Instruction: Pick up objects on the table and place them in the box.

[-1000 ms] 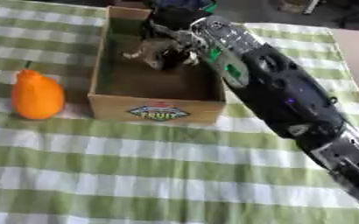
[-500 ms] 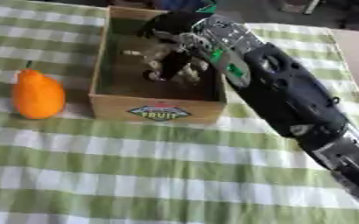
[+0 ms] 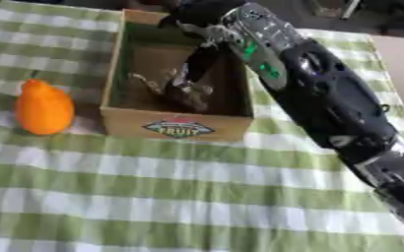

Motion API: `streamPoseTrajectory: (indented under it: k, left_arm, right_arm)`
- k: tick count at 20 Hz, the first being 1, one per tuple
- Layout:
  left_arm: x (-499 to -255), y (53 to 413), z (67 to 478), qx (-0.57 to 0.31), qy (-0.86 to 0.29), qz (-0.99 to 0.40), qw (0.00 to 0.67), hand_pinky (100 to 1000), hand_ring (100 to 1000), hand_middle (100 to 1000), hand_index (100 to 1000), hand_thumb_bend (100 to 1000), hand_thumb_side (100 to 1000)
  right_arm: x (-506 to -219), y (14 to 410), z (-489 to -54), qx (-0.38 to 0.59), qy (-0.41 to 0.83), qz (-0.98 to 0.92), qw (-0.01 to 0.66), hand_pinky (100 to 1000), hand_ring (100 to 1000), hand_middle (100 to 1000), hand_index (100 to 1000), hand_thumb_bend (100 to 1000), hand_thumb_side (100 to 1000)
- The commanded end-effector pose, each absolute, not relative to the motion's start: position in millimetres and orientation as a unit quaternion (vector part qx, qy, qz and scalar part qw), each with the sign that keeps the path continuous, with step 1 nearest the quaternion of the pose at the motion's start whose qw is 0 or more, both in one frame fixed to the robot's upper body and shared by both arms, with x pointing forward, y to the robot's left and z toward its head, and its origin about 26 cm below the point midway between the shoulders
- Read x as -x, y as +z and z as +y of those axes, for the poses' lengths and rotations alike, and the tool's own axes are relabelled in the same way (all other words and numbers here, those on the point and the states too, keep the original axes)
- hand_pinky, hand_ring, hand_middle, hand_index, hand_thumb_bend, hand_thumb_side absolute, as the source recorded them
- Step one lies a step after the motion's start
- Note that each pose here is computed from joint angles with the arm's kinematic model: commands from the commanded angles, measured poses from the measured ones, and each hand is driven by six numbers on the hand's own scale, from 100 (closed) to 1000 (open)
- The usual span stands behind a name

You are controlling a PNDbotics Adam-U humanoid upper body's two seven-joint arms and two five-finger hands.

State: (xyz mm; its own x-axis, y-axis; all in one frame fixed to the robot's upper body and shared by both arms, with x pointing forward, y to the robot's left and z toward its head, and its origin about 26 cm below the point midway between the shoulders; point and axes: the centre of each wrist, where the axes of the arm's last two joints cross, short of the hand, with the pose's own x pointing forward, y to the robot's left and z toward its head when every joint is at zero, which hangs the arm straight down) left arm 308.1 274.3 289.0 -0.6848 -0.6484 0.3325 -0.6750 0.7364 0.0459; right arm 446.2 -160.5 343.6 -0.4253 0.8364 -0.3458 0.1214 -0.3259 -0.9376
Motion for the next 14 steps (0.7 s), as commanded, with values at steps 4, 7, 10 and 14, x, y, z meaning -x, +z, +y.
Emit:
streamPoseTrajectory:
  k: [4, 7, 10, 14]
  left_arm:
    - [-304, 295, 276, -0.365, 0.038, -0.918, 0.153, 730, 803, 744, 812, 100, 953]
    - [-304, 293, 277, -0.368, 0.038, -0.916, 0.156, 731, 803, 745, 811, 100, 952]
    - [-303, 291, 279, -0.372, 0.037, -0.914, 0.158, 731, 803, 745, 811, 100, 951]
    - [-303, 290, 281, -0.378, 0.037, -0.911, 0.161, 732, 804, 747, 812, 100, 950]
  right_arm:
    - [-432, 374, -165, 0.477, 0.635, -0.554, 0.248, 828, 922, 861, 1000, 495, 636]
    - [-422, 384, -169, 0.475, 0.623, -0.574, 0.238, 822, 911, 853, 999, 394, 650]
    - [-408, 397, -179, 0.479, 0.604, -0.598, 0.219, 811, 895, 837, 977, 232, 666]
    - [-389, 410, -198, 0.487, 0.563, -0.636, 0.203, 797, 867, 805, 949, 100, 677]
